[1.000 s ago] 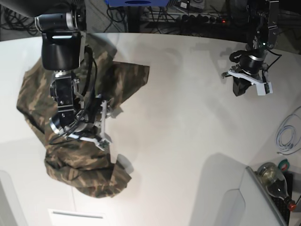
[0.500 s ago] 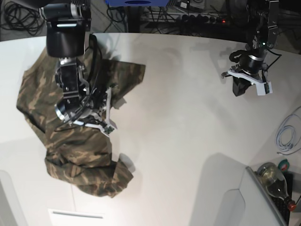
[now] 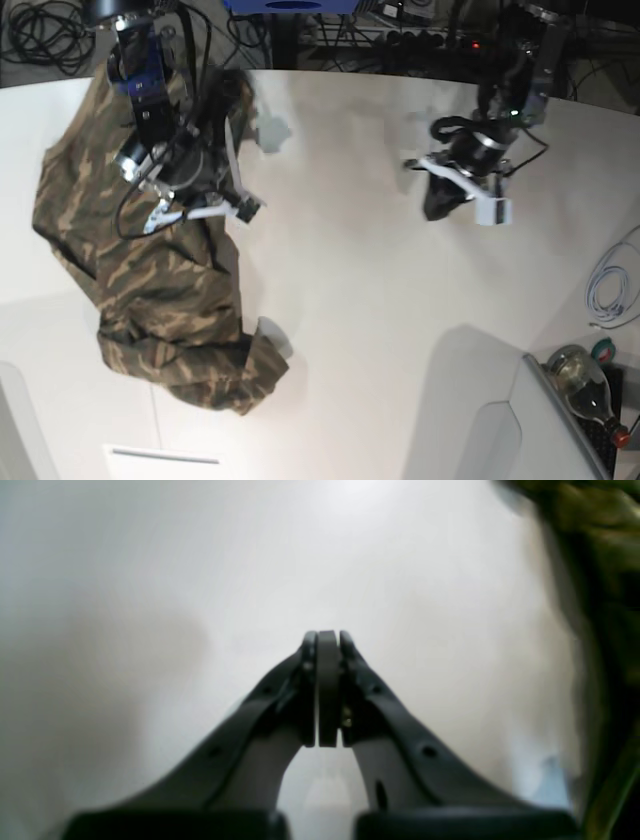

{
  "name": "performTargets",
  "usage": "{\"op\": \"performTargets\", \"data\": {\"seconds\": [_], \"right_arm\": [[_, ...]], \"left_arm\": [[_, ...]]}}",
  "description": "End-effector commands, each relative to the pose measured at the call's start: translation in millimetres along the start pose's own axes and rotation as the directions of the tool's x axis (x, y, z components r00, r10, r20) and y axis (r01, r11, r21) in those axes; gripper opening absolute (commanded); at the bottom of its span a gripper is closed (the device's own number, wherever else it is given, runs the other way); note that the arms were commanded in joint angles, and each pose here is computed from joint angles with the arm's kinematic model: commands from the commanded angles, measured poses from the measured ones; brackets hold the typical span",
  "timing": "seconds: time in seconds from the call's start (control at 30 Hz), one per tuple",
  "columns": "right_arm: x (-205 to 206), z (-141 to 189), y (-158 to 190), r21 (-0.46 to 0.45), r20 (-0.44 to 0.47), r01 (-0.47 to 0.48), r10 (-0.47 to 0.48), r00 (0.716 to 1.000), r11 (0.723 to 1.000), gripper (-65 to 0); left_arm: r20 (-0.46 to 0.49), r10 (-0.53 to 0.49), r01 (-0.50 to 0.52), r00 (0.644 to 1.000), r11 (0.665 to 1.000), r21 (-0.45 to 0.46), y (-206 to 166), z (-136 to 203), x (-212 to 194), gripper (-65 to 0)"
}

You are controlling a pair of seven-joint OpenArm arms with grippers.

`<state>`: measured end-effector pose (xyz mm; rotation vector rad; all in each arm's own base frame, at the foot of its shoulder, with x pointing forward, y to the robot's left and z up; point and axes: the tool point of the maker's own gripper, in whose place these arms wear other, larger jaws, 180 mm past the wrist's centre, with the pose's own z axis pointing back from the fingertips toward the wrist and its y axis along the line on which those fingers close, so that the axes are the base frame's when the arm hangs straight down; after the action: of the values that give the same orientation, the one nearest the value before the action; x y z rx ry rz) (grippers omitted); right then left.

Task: Layout the t-shirt on the table in an organized manner, then fold the t-shirt properly
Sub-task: 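Move the left gripper down and grasp the shirt body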

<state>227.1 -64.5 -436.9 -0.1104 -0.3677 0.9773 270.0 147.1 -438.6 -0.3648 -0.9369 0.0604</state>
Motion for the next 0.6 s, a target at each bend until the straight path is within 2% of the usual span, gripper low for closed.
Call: {"op": "performTargets", "data": {"seconds": [0.0,0.17,0.33,0.43,0.5,0.57], "right_arm": [[12.5,5.8,11.5,0.021,0.051,-0.014,0.013,0.999,1.0,-64.8],[7.6,17.7,53.4,0.088,0.08,-0.087,0.08,0.994,0.992,-64.8],[-7.7,19.3,58.4,0.094,0.054,-0.105,0.1,0.993,0.99,-64.8],[-12.7,18.9,59.0,0.096,0.044,-0.108,0.104,0.994,0.99,-64.8],[-21.3,18.8,61.7,0.102,0.028,-0.123,0.121,0.992,0.987,-64.8],[-26.2,18.8,63.0,0.105,0.019,-0.13,0.128,0.992,0.986,-64.8]], "left_arm": [[0.039,-0.018,0.02,0.999,0.999,-0.029,-8.3,-6.8,15.1,-65.0],[-0.038,-0.073,0.067,0.997,0.986,-0.152,-57.4,-43.7,-4.3,-65.0],[-0.102,-0.065,0.043,0.993,0.978,-0.202,-91.4,-66.9,-29.6,-64.0],[-0.101,-0.046,0.022,0.994,0.974,-0.226,-109.3,-72.3,-30.7,-44.8],[-0.096,-0.036,0.012,0.995,0.971,-0.238,-116.9,-73.5,-29.1,-36.4],[-0.119,-0.036,0.005,0.992,0.969,-0.246,-123.0,-74.9,-31.8,-32.1]]}}
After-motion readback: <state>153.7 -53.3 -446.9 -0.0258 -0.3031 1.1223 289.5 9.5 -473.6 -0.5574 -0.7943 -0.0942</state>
